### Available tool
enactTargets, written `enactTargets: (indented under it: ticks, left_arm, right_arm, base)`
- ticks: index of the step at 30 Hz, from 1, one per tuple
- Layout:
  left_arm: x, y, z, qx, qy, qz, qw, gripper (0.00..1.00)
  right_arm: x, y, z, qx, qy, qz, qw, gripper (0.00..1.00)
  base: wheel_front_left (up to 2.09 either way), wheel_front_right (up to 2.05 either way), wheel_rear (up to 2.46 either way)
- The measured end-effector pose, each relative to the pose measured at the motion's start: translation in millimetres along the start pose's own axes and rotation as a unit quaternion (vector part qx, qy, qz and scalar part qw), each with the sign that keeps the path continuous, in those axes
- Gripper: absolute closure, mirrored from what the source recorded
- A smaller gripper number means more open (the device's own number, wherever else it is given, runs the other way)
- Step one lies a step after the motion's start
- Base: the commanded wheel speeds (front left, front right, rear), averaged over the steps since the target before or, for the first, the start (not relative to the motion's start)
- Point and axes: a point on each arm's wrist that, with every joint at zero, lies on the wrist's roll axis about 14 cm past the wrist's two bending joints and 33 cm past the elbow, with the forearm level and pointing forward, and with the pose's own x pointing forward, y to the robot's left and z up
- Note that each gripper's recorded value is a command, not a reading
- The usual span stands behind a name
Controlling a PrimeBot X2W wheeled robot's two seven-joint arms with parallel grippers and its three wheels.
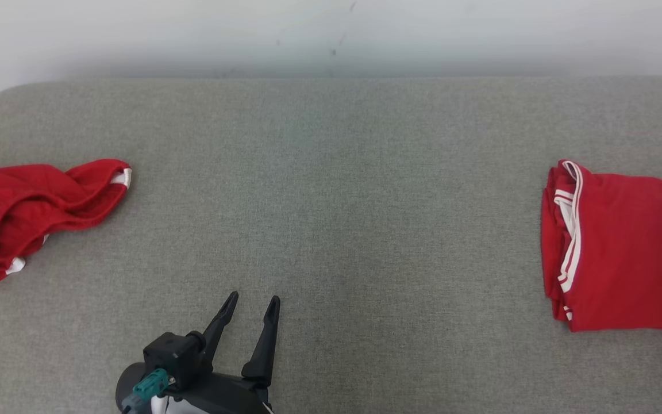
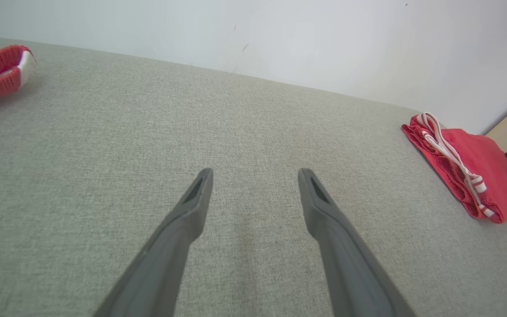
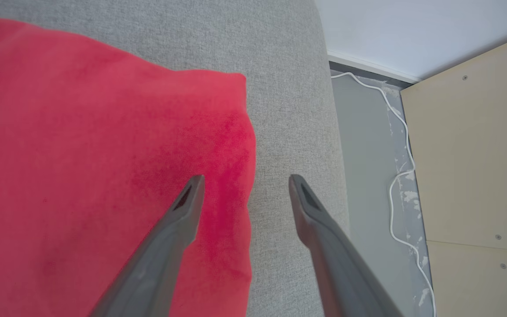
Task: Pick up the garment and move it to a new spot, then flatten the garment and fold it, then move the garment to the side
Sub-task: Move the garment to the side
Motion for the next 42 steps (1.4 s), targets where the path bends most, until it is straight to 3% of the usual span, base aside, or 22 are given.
enactTargets:
  ticks: [4, 7, 9, 14, 21, 32, 42]
  left_arm:
    - [-2, -1, 1, -0.001, -0.002, -0.001, 1.000, 0.00]
    - [-4, -2, 5, 0.000, -0.010, 0.000, 1.000, 0.00]
    - [-7, 0, 8, -0.001, -0.015, 0.003, 1.000, 0.00]
    - [-18, 5, 9, 0.001, -0.023, 0.013, 1.000, 0.00]
    - [-34, 22, 15, -0.001, -0.040, 0.039, 0.998, 0.00]
    - [-52, 33, 26, 0.009, -0.065, 0.056, 0.996, 0.00]
    - [-59, 27, 49, 0.027, -0.103, 0.045, 0.993, 0.00]
  right_arm:
    - [-10, -3, 14, -0.003, -0.039, 0.005, 0.999, 0.00]
    - [-23, 2, 40, 0.033, -0.106, 0.023, 0.994, 0.00]
    - [-31, 12, 47, 0.071, -0.140, 0.041, 0.987, 0.00]
    - [-48, 37, 40, 0.102, -0.196, 0.074, 0.973, 0.00]
    - [-78, 60, 28, 0.162, -0.272, 0.103, 0.943, 0.00]
    - [-106, 90, -21, 0.219, -0.270, 0.136, 0.928, 0.00]
    - [-140, 74, -29, 0.240, -0.321, 0.102, 0.911, 0.00]
  base:
    - [0.00, 0.00, 0.00]
    - [0.00, 0.00, 0.00]
    - [0.00, 0.00, 0.00]
    - [0.00, 0.00, 0.00]
    - [0.00, 0.00, 0.00]
    - [0.00, 0.00, 0.00]
    - [0.00, 0.00, 0.00]
